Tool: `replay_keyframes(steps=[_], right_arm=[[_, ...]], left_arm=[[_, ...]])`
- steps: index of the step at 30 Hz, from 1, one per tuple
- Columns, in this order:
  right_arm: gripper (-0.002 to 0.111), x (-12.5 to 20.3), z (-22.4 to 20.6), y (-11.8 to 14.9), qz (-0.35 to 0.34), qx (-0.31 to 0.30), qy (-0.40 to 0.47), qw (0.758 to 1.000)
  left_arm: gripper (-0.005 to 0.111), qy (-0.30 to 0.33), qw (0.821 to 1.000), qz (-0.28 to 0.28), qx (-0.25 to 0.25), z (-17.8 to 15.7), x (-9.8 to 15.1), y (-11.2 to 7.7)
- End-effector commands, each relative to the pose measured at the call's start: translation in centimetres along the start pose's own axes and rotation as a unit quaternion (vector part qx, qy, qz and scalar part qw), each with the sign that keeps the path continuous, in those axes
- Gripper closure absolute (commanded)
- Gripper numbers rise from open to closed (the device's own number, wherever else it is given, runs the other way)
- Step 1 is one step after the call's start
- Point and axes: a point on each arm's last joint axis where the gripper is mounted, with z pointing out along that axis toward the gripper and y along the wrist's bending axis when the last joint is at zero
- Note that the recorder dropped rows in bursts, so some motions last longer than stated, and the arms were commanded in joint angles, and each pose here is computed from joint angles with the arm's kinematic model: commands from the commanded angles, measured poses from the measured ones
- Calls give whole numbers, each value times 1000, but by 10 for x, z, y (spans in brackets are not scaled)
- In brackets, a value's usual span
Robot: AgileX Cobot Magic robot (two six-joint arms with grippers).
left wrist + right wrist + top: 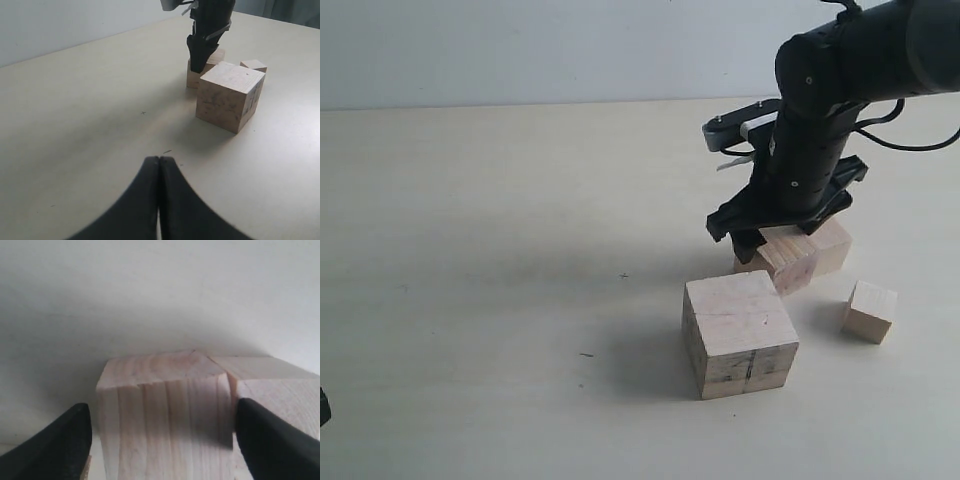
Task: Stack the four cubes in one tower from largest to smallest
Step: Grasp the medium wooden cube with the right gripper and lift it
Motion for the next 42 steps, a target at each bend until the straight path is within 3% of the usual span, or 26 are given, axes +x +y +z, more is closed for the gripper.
replay_keyframes(steps=[1, 4, 11, 16, 23, 28, 33, 38, 42], right_arm=[[34, -2, 6, -1, -2, 1, 4, 1000], [38, -2, 6, -1, -2, 1, 2, 1000], [73, -2, 3, -2, -2, 1, 0, 1000], [87, -6, -23, -3, 10, -8, -21, 1000], [87, 1, -82, -5, 30, -25, -38, 999], [87, 28, -132, -8, 39, -39, -34, 998], [87, 53, -177, 9, 24, -76, -63, 995], [87, 64, -194, 33, 5, -92, -83, 992], [87, 70, -180, 56, -2, -99, -50, 994]], left_arm=[[107, -5, 1000, 2, -2, 0, 0, 0], [107, -5, 1000, 2, -2, 0, 0, 0], [107, -5, 1000, 2, -2, 0, 0, 0], [107, -5, 1000, 2, -2, 0, 0, 0], [107, -5, 1000, 2, -2, 0, 0, 0], [107, -5, 1000, 2, -2, 0, 0, 0], [107, -5, 1000, 2, -2, 0, 0, 0], [107, -5, 1000, 2, -2, 0, 0, 0], [107, -5, 1000, 2, -2, 0, 0, 0]])
